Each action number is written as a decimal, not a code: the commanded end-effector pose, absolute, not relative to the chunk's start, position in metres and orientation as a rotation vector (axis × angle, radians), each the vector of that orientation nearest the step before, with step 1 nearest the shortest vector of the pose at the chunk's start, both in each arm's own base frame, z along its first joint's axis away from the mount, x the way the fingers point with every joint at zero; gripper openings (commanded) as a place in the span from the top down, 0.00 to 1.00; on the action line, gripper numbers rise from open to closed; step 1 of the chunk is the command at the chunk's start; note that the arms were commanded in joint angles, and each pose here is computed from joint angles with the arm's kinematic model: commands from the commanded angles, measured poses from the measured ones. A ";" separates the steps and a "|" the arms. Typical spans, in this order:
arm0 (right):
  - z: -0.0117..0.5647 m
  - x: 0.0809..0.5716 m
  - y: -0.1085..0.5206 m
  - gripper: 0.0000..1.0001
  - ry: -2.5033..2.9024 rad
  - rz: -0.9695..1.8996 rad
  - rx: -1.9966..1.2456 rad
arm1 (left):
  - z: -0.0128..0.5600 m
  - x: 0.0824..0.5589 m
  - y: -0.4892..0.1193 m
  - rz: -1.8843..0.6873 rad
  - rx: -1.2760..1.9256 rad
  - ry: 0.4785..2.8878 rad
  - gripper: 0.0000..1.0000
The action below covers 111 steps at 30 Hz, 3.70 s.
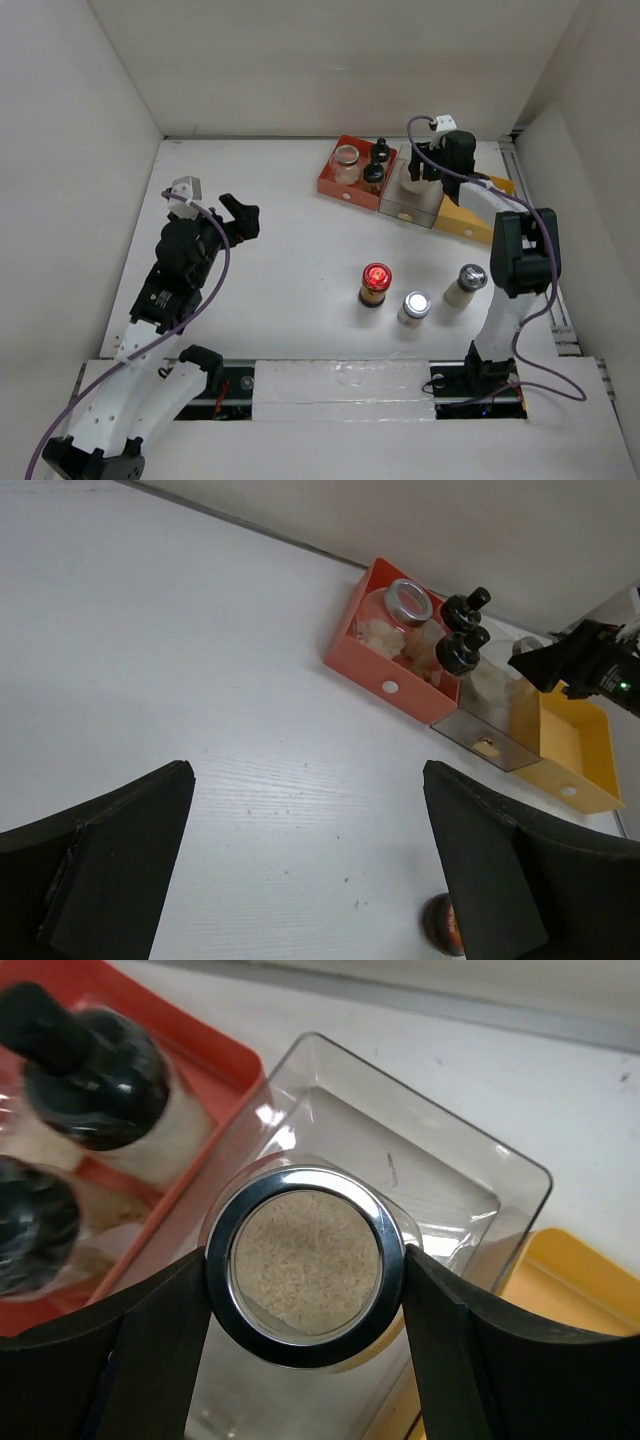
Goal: Organize the condiment bottles
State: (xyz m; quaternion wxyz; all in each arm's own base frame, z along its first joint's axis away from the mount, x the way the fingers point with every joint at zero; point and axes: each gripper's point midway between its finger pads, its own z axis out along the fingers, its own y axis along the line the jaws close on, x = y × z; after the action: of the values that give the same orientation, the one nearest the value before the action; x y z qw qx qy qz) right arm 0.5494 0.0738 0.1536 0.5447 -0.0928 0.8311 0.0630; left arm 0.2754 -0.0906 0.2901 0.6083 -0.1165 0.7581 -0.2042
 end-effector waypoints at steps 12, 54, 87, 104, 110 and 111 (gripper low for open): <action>0.185 0.612 0.076 0.34 1.820 0.192 -0.219 | 0.305 0.282 -0.097 -0.486 -0.213 1.724 0.05; 0.151 0.214 0.248 0.00 2.133 0.531 -0.848 | 0.308 0.273 -0.114 -0.571 -0.125 1.739 0.03; 0.352 0.454 0.129 0.47 1.652 0.219 -0.364 | 0.308 0.274 -0.112 -0.563 -0.132 1.737 0.03; 0.230 0.522 0.110 0.48 1.851 0.230 -0.329 | 0.306 0.276 -0.111 -0.553 -0.139 1.745 0.03; 0.196 0.524 0.112 0.41 1.917 0.247 -0.313 | 0.306 0.276 -0.111 -0.553 -0.139 1.745 0.03; 0.190 0.525 0.112 0.40 1.929 0.247 -0.313 | 0.306 0.276 -0.113 -0.561 -0.133 1.746 0.03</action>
State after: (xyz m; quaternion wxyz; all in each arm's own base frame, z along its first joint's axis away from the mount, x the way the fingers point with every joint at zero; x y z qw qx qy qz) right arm 0.5024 0.1048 0.1513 0.4842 -0.1336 0.8598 0.0921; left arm 0.2731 -0.1139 0.2798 0.5798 -0.0599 0.7778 -0.2352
